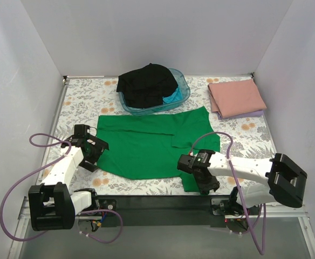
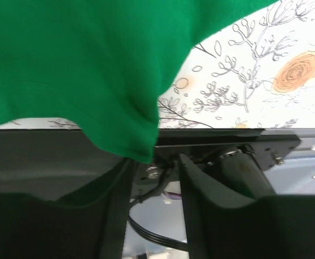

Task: Fold and stack the t-shirts
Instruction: Fold the tshirt

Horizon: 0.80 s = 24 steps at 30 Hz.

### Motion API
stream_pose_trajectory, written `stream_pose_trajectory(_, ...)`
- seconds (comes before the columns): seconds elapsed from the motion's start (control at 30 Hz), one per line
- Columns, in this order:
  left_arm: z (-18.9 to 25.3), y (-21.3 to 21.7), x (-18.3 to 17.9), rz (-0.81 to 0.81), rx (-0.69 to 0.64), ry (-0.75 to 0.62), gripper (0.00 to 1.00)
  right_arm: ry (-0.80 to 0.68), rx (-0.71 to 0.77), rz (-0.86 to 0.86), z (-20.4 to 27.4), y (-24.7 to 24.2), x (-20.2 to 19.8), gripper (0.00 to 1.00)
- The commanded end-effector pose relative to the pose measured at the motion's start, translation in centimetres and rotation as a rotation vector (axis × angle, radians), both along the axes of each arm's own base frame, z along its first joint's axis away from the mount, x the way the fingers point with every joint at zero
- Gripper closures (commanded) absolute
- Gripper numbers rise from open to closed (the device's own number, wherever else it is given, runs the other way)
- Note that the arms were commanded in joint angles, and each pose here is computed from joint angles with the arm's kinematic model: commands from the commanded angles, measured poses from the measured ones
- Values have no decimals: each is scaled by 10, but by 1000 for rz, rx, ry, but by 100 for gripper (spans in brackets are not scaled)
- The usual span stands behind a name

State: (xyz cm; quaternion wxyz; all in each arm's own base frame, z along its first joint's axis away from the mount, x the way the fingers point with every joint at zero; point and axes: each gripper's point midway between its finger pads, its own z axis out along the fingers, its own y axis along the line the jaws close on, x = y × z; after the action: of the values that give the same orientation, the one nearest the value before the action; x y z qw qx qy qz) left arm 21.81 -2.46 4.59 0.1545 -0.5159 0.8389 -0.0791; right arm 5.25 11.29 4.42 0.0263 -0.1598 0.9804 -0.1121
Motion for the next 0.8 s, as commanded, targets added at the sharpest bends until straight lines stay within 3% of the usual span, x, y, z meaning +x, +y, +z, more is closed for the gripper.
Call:
stream_pose_trajectory(0.0, 5, 4, 7, 13, 14, -12, 6, 25, -51, -15, 11, -7, -4, 52)
stream_pose_trajectory(0.2, 9, 8, 12, 27, 32, -22, 5, -167, 184, -95, 43, 37, 44, 2)
stream_pose_trajectory(0.33, 1, 7, 12, 29, 24, -6, 4, -170, 468, -232, 35, 55, 79, 1)
stream_pose_trajectory(0.53, -21, -1, 16, 19, -16, -6, 4, -253, 587, -303, 19, 44, 115, 2)
stream_pose_trajectory(0.77, -49, 15, 16, 100, 26, 96, 4, -191, 626, -240, -10, 58, 129, 2)
